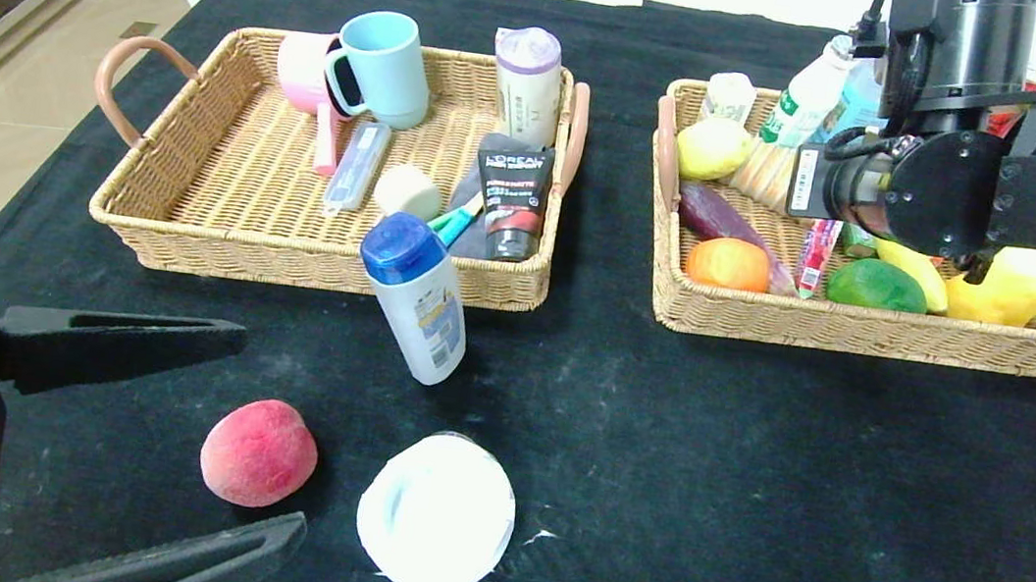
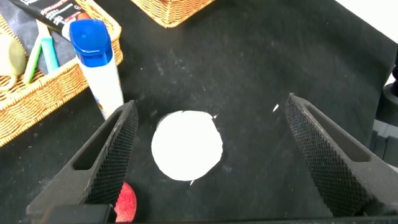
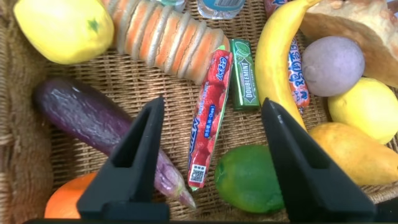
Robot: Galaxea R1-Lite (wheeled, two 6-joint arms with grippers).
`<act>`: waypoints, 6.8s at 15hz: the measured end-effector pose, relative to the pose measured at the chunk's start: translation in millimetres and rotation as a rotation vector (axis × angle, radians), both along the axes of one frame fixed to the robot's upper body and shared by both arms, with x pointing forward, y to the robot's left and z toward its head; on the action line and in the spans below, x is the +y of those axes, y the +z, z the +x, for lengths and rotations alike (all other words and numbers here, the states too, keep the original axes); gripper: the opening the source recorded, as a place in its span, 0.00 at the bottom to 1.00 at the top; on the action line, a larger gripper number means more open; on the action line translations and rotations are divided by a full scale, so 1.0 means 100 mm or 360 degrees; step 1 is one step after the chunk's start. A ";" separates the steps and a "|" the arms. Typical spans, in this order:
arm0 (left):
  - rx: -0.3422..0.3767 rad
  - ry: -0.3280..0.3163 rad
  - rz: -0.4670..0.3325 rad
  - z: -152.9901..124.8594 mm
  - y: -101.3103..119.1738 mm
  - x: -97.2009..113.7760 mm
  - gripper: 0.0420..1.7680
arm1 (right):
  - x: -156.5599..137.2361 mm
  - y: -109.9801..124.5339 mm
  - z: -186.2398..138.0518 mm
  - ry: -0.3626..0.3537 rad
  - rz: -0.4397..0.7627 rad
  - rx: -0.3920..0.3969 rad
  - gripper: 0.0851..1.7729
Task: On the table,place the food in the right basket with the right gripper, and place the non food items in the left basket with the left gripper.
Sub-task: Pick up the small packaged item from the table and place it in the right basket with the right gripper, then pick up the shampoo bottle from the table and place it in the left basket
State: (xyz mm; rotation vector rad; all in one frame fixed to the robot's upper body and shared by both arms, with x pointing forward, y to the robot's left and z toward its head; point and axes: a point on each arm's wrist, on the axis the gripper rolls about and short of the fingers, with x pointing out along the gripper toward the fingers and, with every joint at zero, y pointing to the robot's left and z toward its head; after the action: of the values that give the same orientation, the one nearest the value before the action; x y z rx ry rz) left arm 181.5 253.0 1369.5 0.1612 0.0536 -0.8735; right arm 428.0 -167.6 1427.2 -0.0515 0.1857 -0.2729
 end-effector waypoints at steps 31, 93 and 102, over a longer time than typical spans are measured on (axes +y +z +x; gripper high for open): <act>0.0048 0.0394 0.0177 0.26 -0.09 -0.15 0.97 | -0.48 -0.90 -1.60 0.1625 0.0068 -0.0051 0.96; -0.0023 0.0830 -0.0142 1.33 -0.55 -0.73 0.33 | -0.25 -1.16 -1.68 0.1779 0.0051 0.0056 0.96; -0.0067 0.0781 -0.0185 1.17 -0.43 -0.71 0.33 | -0.25 -1.17 -1.67 0.1779 0.0050 0.0066 0.96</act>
State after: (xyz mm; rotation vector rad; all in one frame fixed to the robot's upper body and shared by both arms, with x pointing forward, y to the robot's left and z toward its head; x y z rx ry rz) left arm 298.4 182.4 1326.9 0.0523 0.0019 -0.3817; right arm 260.7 -192.5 1310.1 -0.1210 0.1778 0.8460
